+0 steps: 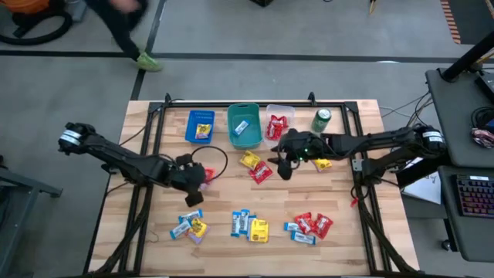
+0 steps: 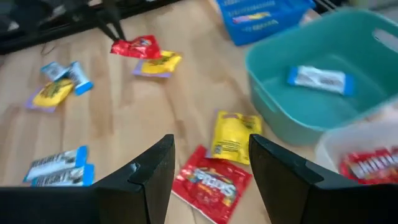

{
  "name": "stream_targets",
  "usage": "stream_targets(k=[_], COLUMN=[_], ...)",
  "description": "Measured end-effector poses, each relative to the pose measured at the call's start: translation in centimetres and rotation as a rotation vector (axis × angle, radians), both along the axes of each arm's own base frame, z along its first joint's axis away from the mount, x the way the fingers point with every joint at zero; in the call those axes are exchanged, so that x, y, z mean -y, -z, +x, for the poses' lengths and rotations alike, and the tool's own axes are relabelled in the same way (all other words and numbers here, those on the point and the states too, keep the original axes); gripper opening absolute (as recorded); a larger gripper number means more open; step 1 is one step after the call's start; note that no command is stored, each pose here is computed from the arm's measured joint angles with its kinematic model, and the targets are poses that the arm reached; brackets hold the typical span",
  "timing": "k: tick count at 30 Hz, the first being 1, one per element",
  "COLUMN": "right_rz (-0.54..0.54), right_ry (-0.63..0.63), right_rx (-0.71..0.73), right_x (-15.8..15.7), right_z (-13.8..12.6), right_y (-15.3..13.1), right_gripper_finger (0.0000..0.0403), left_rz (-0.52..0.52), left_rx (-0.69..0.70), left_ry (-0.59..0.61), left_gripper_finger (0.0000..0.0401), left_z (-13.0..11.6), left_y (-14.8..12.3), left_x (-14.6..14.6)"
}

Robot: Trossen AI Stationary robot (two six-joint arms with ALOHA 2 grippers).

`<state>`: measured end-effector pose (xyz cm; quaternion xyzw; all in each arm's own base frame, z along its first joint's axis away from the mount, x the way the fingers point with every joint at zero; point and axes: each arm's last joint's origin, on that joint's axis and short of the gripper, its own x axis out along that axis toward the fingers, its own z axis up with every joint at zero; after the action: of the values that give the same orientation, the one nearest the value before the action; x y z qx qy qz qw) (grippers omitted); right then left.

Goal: Sort candy
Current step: Put the red candy into the transparent bin

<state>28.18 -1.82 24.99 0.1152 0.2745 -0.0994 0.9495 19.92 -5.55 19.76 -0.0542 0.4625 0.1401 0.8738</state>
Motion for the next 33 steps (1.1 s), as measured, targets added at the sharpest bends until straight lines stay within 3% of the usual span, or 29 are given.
stream_targets(k=[7,12,22,33], right_rz=[-0.134,-0.237,-0.363,-0.367], right_ry=[-0.171,-0.292,-0.382,-0.436], right_rx=[0.090,0.185,0.326,0.269], right_x=[-2.7,-4.9,-6.7,-7.1], right_z=[0.5,0.8,2.0,4.0], right_y=[-0.8,-1.6,-2.0,-0.2], right_gripper_finger=[0.0194,0.0194,0.0194,0.0194], left_rz=[0.022,0.036,0.042,0.014], left_rx=[0.401,0.575,0.760,0.807], left_ry=[0.211,0.248,0.269,0.249], left_gripper_finger=[0.0000,0.0000,0.0000,0.0000], left_z=[2.9,3.9,6.7,8.2], left_y=[-2.6,-3.2,-2.6,-1.1], left_x=[1.0,1.3,2.1,2.4])
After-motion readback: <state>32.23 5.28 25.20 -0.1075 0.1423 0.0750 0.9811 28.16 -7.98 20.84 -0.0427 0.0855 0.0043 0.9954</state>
